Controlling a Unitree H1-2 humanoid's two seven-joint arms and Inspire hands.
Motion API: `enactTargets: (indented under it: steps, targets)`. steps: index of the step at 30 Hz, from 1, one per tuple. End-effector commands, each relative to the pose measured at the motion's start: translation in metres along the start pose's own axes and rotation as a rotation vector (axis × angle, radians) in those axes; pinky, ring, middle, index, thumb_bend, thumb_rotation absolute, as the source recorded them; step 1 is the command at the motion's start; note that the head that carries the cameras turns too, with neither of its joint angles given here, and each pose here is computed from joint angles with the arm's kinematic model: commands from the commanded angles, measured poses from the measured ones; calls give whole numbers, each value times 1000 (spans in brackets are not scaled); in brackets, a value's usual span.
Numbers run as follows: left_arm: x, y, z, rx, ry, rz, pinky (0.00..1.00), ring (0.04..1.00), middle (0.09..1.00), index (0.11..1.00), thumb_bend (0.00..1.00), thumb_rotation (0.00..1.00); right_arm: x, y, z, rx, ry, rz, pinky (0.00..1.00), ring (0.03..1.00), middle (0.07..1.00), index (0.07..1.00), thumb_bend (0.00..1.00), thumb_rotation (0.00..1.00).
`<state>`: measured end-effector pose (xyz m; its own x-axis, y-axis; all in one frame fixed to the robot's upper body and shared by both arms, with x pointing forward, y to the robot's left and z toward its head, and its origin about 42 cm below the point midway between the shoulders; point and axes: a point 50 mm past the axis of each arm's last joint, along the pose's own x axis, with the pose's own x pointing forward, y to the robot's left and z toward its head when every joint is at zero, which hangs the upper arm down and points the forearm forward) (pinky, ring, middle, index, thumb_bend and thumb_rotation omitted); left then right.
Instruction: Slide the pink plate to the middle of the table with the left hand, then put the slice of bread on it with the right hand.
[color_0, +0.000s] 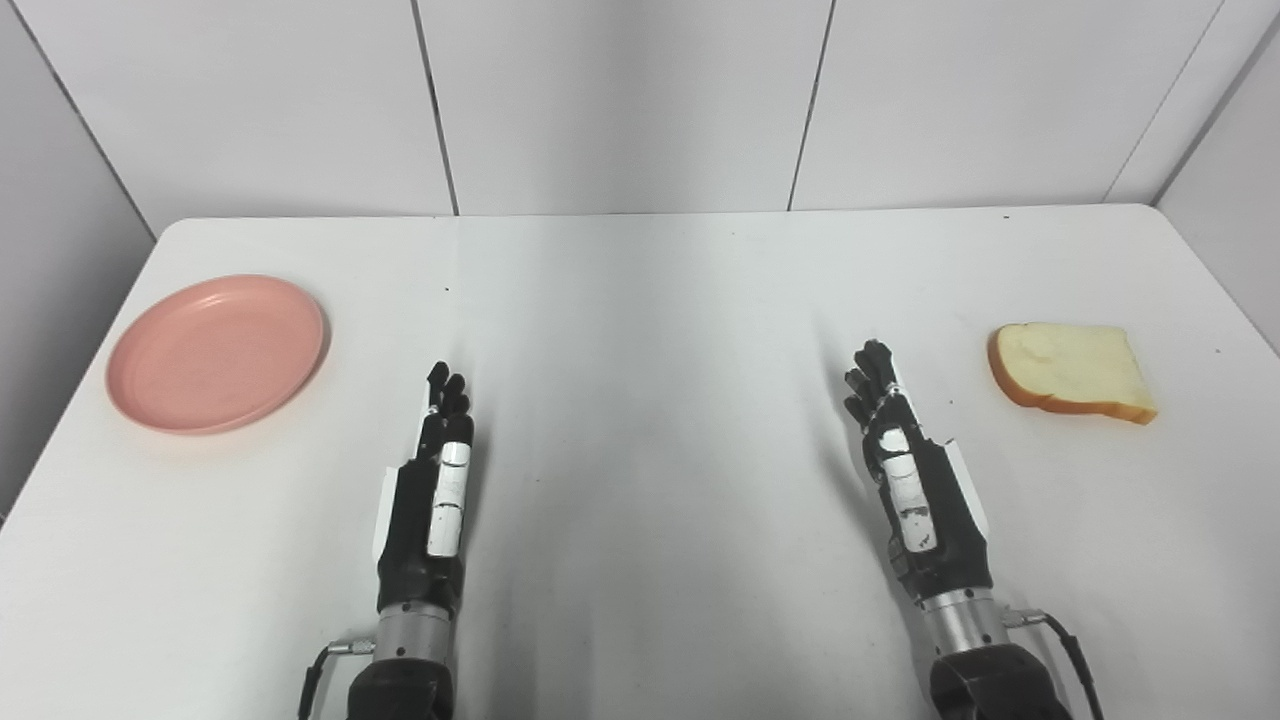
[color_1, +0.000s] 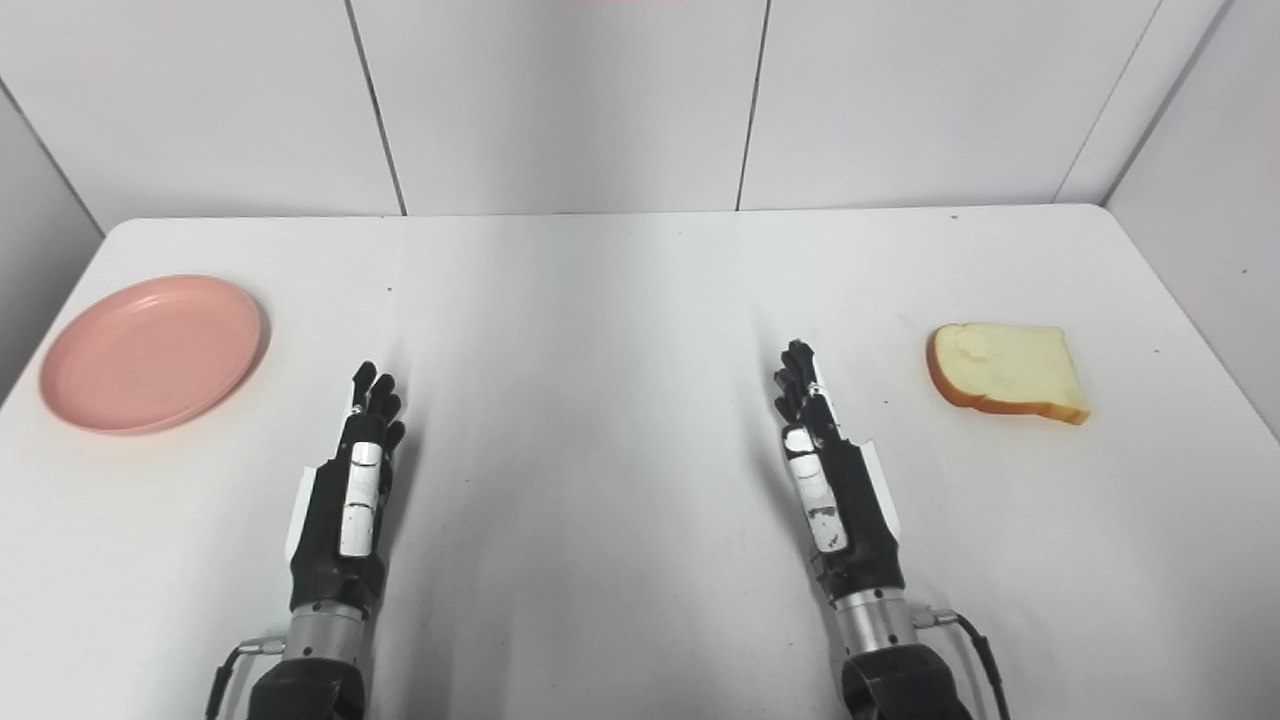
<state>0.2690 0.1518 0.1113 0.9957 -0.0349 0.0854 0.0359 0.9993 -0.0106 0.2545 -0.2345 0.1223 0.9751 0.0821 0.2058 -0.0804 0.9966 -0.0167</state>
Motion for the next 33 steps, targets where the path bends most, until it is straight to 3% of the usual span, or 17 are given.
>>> enactTargets:
  steps: [1,19,33]
  targets:
    - [6,0,7,22,-56,-13,1000,1000,1000,1000,728,987,-7,1,-12,17,51,-5,1000,992,997,990,841,968]
    - [6,-3,1,12,-48,-16,1000,1000,1000,1000,712,982,-8,0,-17,19,54,0,1000,972,976,975,825,967]
    - [8,-26,-23,38,-47,-33,1000,1000,1000,1000,637,1000,-11,-26,-44,-5,122,-8,1000,978,992,978,849,999]
